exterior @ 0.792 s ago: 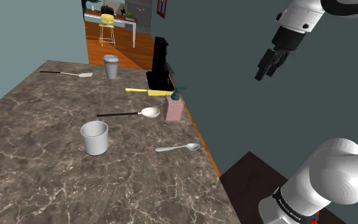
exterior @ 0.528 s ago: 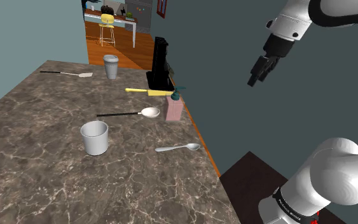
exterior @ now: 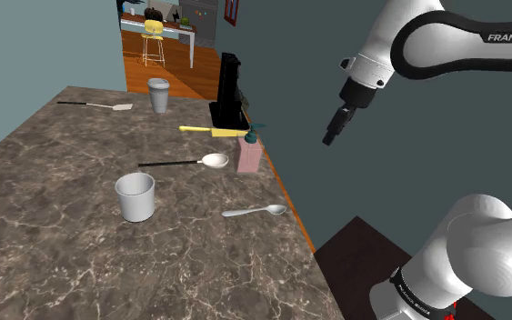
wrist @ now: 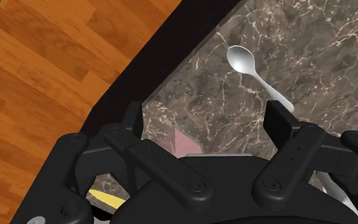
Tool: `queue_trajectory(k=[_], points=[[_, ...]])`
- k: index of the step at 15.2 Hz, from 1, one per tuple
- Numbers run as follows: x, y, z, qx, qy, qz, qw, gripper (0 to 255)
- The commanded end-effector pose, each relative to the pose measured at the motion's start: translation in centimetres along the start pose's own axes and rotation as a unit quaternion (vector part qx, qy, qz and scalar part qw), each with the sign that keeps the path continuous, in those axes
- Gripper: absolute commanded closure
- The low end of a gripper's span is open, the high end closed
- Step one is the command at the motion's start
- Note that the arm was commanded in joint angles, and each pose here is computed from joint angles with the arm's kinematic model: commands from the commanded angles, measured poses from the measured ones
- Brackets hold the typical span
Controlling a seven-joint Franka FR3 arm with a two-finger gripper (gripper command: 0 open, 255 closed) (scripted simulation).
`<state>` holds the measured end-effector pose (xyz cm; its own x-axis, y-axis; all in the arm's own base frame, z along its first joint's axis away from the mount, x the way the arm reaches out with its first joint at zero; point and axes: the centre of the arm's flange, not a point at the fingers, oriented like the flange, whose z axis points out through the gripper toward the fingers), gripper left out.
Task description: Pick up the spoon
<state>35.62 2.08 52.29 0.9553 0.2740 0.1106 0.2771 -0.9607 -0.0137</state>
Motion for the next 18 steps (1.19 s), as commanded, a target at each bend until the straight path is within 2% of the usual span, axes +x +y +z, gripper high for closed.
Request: queue_trajectory(k=[1,5,9,13,18], points=[[1.0,-0.7,2.3,0.01,0.004,-0.029,0.9995,0],[2.9,-2.4,6.6,0.029,0.01,-0.085,0.9959,0],[4.7,-4.6,10.7,0.048,0.017,-0.141,0.9888,0],[6.2,-7.0,14.8,0.068,0.023,-0.196,0.9781,0],[7.9,-10.5,19.7,0.091,0.03,-0.264,0.9598,0]])
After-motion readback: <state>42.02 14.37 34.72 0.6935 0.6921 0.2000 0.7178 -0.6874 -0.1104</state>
